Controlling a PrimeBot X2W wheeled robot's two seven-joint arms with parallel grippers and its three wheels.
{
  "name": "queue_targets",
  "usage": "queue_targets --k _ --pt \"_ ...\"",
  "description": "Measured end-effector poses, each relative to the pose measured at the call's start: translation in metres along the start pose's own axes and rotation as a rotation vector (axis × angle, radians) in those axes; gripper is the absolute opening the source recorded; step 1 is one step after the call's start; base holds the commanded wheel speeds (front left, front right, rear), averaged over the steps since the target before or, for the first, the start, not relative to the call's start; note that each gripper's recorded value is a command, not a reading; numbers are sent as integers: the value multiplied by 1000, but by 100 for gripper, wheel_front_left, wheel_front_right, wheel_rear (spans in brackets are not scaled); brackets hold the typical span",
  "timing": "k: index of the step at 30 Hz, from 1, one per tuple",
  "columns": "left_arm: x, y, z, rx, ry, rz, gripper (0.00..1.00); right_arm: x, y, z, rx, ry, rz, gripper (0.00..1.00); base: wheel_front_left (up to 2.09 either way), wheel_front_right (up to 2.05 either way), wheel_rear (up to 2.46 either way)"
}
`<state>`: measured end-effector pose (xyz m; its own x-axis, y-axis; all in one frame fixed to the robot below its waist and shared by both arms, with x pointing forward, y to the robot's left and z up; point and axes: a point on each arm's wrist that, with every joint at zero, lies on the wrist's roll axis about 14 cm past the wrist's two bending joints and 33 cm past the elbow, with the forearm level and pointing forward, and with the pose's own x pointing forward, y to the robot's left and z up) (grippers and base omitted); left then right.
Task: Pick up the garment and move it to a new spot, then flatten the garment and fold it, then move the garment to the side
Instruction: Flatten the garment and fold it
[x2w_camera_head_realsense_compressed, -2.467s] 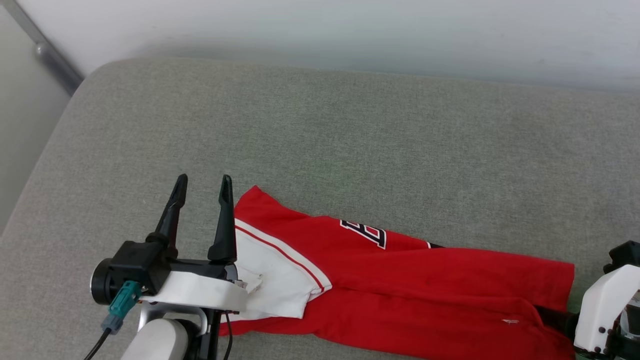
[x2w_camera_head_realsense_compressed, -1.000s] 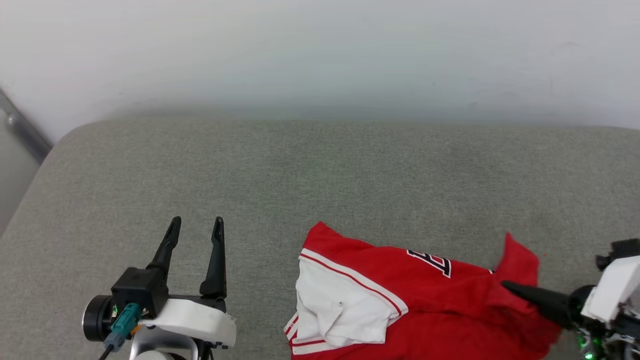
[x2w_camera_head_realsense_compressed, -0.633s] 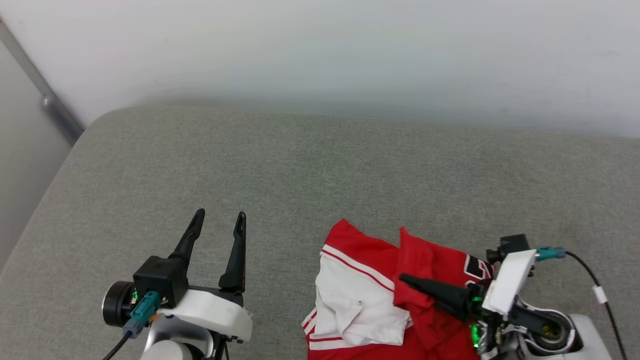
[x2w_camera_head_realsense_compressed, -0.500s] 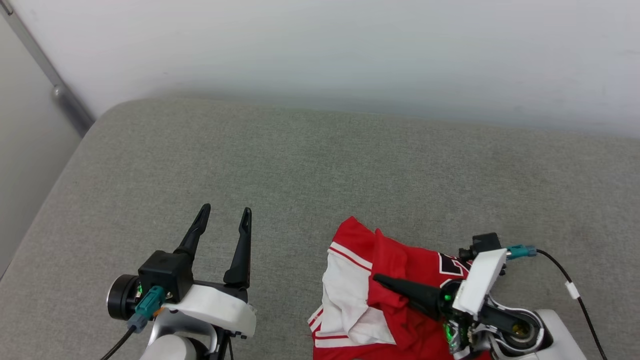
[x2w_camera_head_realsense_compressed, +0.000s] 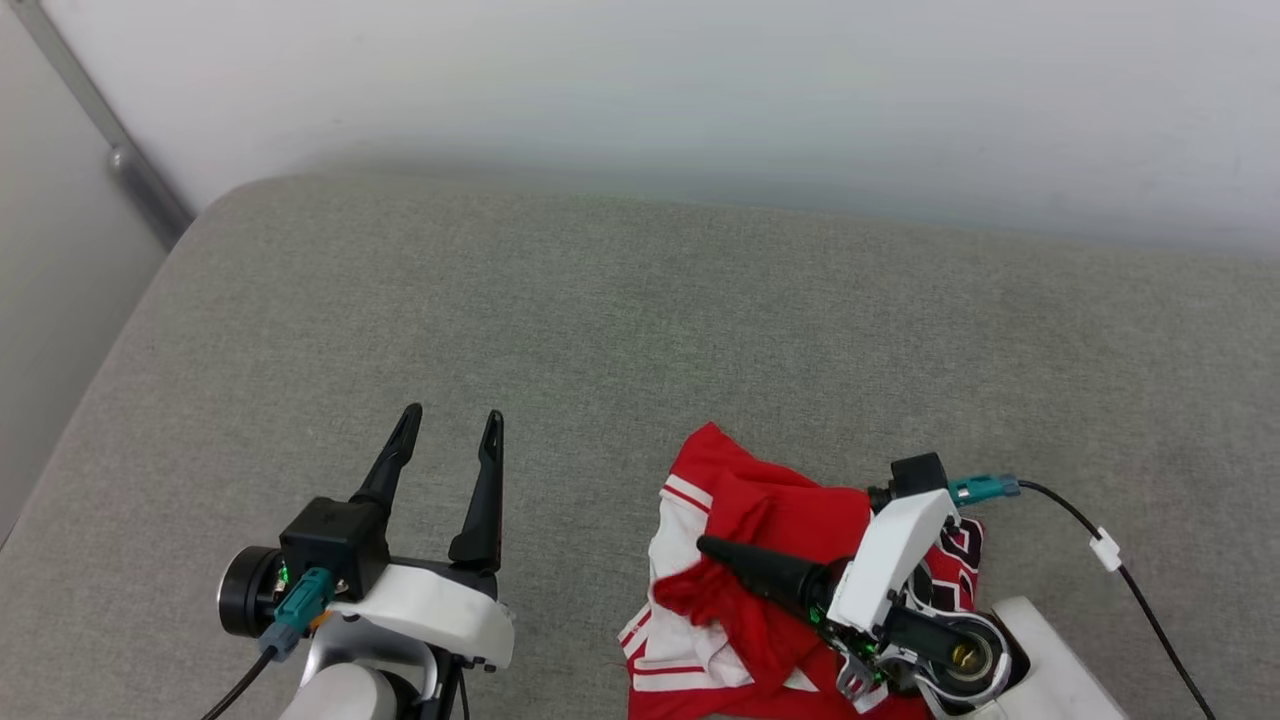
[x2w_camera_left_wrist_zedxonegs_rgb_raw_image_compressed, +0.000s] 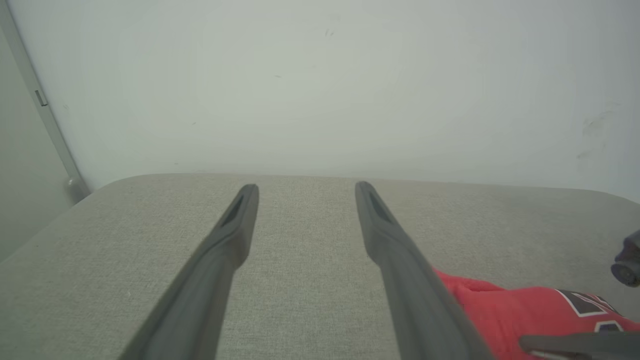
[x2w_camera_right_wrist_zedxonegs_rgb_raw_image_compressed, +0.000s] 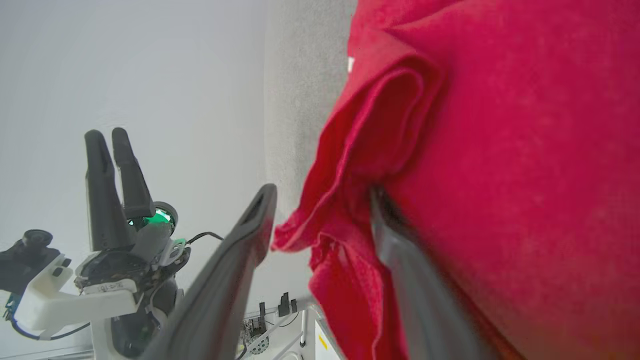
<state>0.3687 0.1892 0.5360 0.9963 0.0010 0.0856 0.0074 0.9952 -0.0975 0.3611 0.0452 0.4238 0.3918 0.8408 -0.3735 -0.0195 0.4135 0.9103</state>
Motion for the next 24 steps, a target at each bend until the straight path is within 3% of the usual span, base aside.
queue_targets --k 7,12,14,15,17,24 --pt "4 -7 3 3 -9 -24 100 -14 24 14 -213 -28 16 100 0 0 0" --pt "5 -12 3 -3 -11 -36 100 -39 31 40 -474 -142 -42 100 0 0 0" --pt "6 -15 4 -3 -13 -41 100 -56 26 58 -592 -219 -102 100 0 0 0" --pt "6 -17 2 -3 -11 -46 100 -78 15 78 -703 -303 -189 100 0 0 0" --pt "6 -18 0 -2 -5 -50 100 -103 1 96 -781 -388 -277 100 0 0 0" --pt "8 -21 -5 -3 6 -57 100 -189 -25 129 -875 -670 -507 100 0 0 0"
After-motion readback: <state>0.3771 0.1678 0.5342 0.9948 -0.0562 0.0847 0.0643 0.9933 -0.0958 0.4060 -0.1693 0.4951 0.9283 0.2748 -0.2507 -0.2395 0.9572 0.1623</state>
